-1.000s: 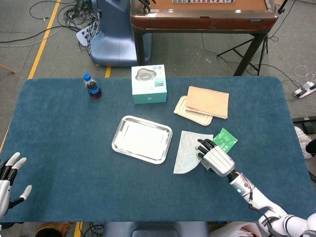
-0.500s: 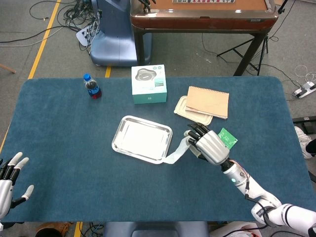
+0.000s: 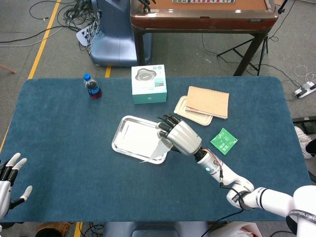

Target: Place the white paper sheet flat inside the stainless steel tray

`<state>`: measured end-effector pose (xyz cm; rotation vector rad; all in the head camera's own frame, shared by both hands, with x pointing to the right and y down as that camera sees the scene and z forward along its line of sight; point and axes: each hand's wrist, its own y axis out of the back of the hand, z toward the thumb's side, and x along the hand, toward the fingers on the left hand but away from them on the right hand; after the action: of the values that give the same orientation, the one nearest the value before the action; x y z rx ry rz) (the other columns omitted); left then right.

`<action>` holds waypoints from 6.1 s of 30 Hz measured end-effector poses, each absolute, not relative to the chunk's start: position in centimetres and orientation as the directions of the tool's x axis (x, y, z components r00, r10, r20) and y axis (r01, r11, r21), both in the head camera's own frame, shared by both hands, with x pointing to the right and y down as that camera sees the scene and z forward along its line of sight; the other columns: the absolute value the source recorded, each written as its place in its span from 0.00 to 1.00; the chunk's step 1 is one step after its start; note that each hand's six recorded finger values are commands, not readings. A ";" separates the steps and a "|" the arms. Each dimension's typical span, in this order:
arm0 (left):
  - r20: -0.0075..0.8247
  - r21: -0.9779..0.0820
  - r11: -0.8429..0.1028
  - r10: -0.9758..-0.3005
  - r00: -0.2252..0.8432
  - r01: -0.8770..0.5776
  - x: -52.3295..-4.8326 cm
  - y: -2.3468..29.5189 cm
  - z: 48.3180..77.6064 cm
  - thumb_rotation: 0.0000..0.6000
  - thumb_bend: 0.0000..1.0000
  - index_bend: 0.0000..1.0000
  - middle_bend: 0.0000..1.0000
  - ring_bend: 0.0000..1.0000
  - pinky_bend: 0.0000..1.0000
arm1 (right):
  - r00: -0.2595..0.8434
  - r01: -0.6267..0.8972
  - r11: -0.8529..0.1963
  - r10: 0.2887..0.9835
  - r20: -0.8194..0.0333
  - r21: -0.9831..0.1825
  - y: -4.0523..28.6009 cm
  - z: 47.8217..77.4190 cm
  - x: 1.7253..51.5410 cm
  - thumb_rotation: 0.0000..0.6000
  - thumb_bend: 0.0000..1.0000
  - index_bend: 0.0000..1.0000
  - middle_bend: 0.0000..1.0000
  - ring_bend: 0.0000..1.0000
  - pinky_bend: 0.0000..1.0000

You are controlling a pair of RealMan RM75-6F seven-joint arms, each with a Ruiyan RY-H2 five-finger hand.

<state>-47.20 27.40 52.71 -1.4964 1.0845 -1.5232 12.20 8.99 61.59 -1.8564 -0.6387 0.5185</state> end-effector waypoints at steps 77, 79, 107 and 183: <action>0.397 -0.918 -0.396 -0.913 -0.093 -0.032 -47.5 27.5 52.9 1.00 0.24 0.16 0.09 0.10 0.00 | 0.905 0.038 -0.368 0.407 -0.124 -0.929 11.3 71.6 10.6 1.00 0.53 0.66 0.39 0.21 0.23; 0.398 -0.917 -0.397 -0.913 -0.093 -0.031 -47.4 27.5 53.0 1.00 0.24 0.16 0.09 0.10 0.00 | 0.899 0.029 -0.369 0.415 -0.137 -0.929 11.0 71.8 10.8 1.00 0.53 0.66 0.39 0.21 0.23; 0.394 -0.919 -0.393 -0.915 -0.081 -0.033 -47.1 27.5 52.8 1.00 0.24 0.17 0.09 0.10 0.00 | 0.806 0.015 -0.386 0.551 -0.217 -0.923 7.6 72.6 13.2 1.00 0.20 0.07 0.16 0.05 0.09; 0.414 -0.909 -0.413 -0.910 -0.009 -0.048 -46.8 27.9 52.5 1.00 0.24 0.17 0.09 0.10 0.00 | 0.431 -0.465 -0.617 0.469 -0.771 -0.635 5.5 74.9 5.5 1.00 1.00 0.19 1.00 1.00 1.00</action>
<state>-46.82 27.90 52.49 -1.5439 1.0251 -1.5107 5.53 5.46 74.87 -1.8000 -0.0038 1.3268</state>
